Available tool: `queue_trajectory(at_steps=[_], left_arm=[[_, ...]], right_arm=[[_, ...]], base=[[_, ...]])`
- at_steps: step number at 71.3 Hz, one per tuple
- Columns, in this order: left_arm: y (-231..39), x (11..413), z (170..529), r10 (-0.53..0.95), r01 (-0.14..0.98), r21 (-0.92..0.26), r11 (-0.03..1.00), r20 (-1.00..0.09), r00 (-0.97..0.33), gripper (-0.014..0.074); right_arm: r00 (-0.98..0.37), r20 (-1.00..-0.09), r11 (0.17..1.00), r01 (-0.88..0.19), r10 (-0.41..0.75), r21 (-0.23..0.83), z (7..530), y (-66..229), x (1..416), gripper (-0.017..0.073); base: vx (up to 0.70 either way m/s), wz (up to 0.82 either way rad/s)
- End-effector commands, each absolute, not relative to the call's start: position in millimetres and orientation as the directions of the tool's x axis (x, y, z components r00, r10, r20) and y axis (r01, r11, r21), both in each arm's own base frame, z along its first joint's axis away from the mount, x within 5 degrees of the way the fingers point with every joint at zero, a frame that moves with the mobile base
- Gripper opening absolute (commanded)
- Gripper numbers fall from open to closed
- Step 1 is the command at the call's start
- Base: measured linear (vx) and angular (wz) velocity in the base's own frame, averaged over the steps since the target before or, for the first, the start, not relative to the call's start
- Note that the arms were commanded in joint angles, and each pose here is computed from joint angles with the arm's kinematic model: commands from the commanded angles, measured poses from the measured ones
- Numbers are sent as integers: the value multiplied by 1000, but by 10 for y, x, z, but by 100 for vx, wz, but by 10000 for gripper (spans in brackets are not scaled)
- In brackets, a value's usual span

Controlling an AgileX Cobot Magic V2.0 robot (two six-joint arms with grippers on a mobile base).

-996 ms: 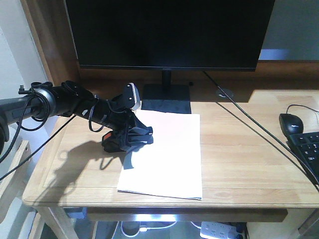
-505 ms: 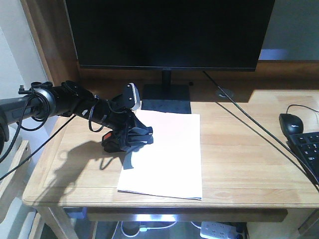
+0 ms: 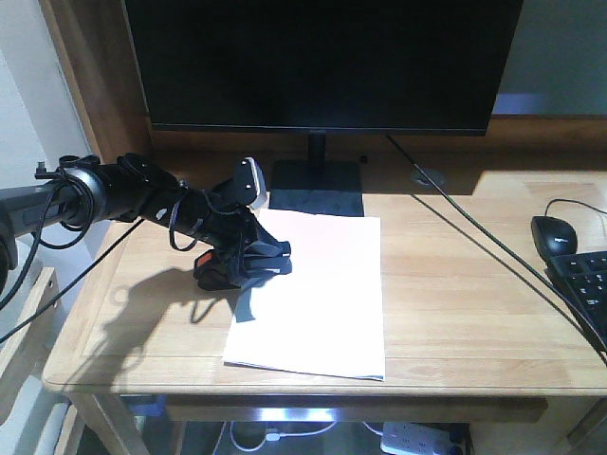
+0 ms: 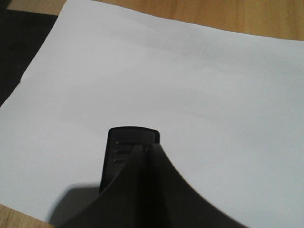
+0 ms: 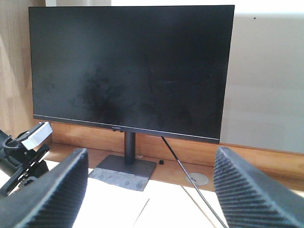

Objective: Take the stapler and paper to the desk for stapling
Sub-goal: 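Lower the stapler onto the paper edge with the left gripper, then open the left gripper and lift it away from the stapler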

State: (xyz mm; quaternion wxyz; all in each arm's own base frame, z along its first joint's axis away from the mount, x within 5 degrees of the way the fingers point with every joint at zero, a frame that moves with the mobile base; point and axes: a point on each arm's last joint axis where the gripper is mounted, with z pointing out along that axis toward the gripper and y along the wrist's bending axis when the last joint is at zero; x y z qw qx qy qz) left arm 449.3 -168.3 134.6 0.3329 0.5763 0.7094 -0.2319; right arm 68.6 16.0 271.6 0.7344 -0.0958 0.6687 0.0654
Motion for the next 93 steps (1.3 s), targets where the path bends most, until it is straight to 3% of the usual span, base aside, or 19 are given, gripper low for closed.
queue_trajectory(at_steps=[1,18,34,42,51,60,76,93], left_arm=[[-1674,4542,1679,647,954,82,289,-751,-131,-6],[-1634,4477,2203,650,940,126,317,-751,-118,-6],[-1460,4321,2667,728,899,188,397,-661,-183,-6],[-1352,4195,2952,675,822,129,554,-647,-354,-6],[-1174,4025,3303,463,605,3,796,-646,-606,-6],[-1005,3895,3558,298,418,-33,908,-652,-697,-6],[-590,3627,4082,30,99,-47,994,-752,-658,-6],[-557,3153,4210,30,122,-37,992,-862,-506,-6]], right_arm=[[125,-989,974,-203,-75,-100,2796,148,688,525],[125,-989,974,-203,-75,-100,2796,148,688,525],[125,-989,974,-203,-75,-100,2796,148,688,525],[125,-989,974,-203,-75,-100,2796,148,688,525],[125,-989,974,-203,-75,-100,2796,148,688,525],[125,-989,974,-203,-75,-100,2796,148,688,525],[125,-989,974,-203,-75,-100,2796,148,688,525],[125,-989,974,-203,-75,-100,2796,148,688,525]], base=[[0,0],[0,0],[0,0],[0,0],[0,0],[0,0],[0,0],[0,0]])
